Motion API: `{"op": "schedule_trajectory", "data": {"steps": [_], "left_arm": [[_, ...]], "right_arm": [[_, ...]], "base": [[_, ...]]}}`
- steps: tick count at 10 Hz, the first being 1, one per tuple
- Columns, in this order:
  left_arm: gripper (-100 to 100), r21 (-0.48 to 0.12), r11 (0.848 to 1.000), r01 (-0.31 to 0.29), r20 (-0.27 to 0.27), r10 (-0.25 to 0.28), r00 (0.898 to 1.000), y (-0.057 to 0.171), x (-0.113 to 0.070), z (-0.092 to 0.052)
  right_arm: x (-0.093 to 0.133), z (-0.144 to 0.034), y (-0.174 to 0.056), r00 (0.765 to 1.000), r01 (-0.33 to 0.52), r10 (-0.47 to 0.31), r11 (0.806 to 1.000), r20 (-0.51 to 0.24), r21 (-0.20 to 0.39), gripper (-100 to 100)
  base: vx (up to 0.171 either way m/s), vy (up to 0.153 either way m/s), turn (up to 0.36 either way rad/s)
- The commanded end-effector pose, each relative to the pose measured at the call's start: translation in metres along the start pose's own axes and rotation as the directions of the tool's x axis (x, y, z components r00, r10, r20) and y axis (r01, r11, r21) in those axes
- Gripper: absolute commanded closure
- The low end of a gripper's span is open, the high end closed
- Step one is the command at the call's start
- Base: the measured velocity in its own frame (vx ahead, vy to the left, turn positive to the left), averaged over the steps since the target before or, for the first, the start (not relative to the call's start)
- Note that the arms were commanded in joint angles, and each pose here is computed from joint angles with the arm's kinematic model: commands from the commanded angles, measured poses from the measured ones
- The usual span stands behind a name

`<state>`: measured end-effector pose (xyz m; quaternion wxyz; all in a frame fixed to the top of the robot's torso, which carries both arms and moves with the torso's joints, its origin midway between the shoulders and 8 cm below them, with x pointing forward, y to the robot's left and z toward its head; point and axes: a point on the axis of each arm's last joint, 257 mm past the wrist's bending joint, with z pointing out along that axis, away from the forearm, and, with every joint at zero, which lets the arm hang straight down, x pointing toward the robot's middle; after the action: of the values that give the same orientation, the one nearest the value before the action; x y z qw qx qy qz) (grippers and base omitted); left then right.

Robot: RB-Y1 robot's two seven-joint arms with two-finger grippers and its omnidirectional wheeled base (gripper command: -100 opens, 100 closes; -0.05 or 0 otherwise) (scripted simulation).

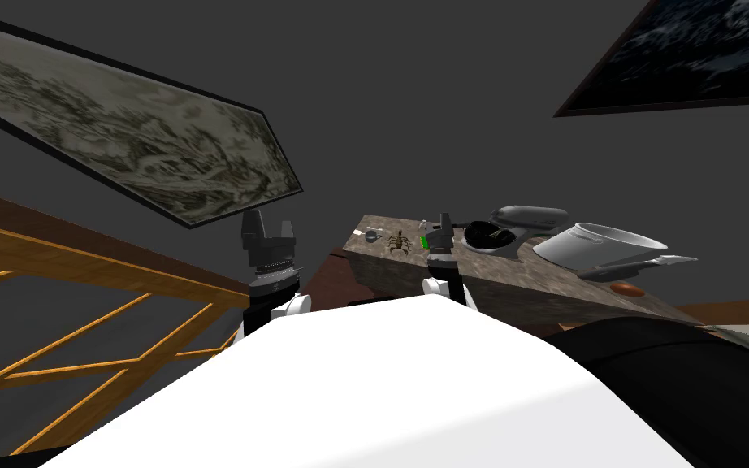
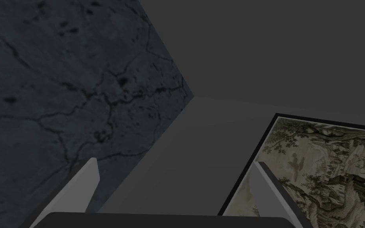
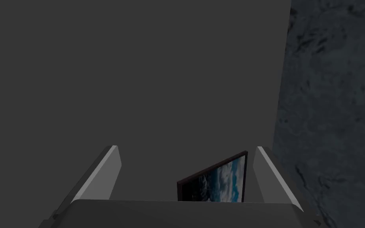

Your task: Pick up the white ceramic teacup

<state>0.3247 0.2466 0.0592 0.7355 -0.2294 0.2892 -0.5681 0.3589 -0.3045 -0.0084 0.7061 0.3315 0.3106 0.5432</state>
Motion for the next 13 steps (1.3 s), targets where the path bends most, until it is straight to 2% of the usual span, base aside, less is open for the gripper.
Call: {"op": "schedule_trajectory", "data": {"steps": [1, 3, 6, 7, 9, 10, 11, 12, 13], "left_arm": [[0, 0.0, 1.0, 0.0, 0.0, 0.0, 1.0, 0.0, 0.0, 0.0], [0, 0.0, 1.0, 0.0, 0.0, 0.0, 1.0, 0.0, 0.0, 0.0], [0, 0.0, 1.0, 0.0, 0.0, 0.0, 1.0, 0.0, 0.0, 0.0], [0, 0.0, 1.0, 0.0, 0.0, 0.0, 1.0, 0.0, 0.0, 0.0], [0, 0.0, 1.0, 0.0, 0.0, 0.0, 1.0, 0.0, 0.0, 0.0], [0, 0.0, 1.0, 0.0, 0.0, 0.0, 1.0, 0.0, 0.0, 0.0], [0, 0.0, 1.0, 0.0, 0.0, 0.0, 1.0, 0.0, 0.0, 0.0], [0, 0.0, 1.0, 0.0, 0.0, 0.0, 1.0, 0.0, 0.0, 0.0], [0, 0.0, 1.0, 0.0, 0.0, 0.0, 1.0, 0.0, 0.0, 0.0]], "right_arm": [[0.01, 0.003, -0.001, 0.998, 0.047, -0.048, 0.999, -0.043, -0.014, -100], [0.024, 0.006, -0.004, 0.988, 0.112, -0.115, 0.993, -0.098, -0.04, -100], [0.051, 0.012, -0.009, 0.949, 0.23, -0.248, 0.967, -0.195, -0.111, -100], [0.053, 0.011, -0.009, 0.945, 0.24, -0.259, 0.964, -0.2, -0.114, -100], [0.073, 0.016, -0.013, 0.896, 0.32, -0.361, 0.929, -0.261, -0.185, -100], [0.075, 0.015, -0.013, 0.887, 0.334, -0.376, 0.923, -0.266, -0.191, -100], [0.085, 0.017, -0.016, 0.854, 0.373, -0.431, 0.898, -0.293, -0.233, -100], [0.087, 0.016, -0.017, 0.848, 0.38, -0.439, 0.894, -0.296, -0.237, -100], [0.097, 0.018, -0.021, 0.807, 0.419, -0.496, 0.863, -0.32, -0.283, -100]], "base": [[-0.011, 0.003, 0.019], [-0.026, 0.005, 0.026], [-0.035, -0.006, 0.032], [-0.027, -0.007, 0.012], [-0.031, -0.005, 0.034], [-0.032, -0.008, 0.018], [-0.031, -0.01, 0.024], [-0.026, -0.009, 0.02], [-0.028, -0.013, 0.047]]}}
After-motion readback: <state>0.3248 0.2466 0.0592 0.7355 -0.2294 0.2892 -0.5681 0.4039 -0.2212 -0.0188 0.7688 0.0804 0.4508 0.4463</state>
